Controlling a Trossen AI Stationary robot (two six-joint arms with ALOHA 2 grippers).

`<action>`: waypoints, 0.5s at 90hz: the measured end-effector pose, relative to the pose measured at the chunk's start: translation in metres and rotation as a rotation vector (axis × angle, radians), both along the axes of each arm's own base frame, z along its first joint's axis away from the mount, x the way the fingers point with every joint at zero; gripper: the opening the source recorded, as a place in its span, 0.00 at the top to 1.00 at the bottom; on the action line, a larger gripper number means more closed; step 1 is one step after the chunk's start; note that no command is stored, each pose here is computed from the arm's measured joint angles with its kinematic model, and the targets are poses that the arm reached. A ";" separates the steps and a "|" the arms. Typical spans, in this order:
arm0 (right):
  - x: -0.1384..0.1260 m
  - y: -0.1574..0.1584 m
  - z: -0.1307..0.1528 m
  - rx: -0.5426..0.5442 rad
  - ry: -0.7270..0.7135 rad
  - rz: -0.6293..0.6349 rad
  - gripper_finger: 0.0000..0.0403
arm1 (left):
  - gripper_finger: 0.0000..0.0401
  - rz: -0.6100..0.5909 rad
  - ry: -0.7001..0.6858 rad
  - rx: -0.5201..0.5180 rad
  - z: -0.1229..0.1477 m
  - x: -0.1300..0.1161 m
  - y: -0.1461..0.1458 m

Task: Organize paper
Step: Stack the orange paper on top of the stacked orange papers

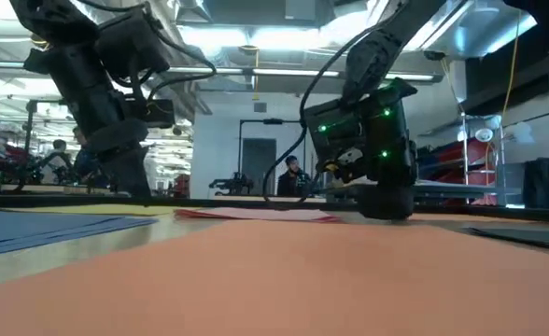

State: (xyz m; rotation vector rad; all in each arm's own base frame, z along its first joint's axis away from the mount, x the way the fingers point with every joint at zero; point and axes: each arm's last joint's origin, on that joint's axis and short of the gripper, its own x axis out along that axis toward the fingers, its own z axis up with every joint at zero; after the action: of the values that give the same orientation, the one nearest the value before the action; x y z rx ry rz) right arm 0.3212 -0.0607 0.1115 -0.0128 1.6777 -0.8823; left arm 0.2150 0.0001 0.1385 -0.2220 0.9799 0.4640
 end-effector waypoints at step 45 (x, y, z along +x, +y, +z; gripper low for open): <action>0.006 0.024 0.022 0.008 -0.110 0.069 0.96 | 0.98 -0.018 0.003 0.004 0.000 0.000 -0.002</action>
State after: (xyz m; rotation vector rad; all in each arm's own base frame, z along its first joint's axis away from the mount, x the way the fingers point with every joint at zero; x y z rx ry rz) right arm 0.3269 -0.0370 0.1336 -0.0166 1.5696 -0.8099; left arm 0.2149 -0.0020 0.1384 -0.2088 0.9830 0.4504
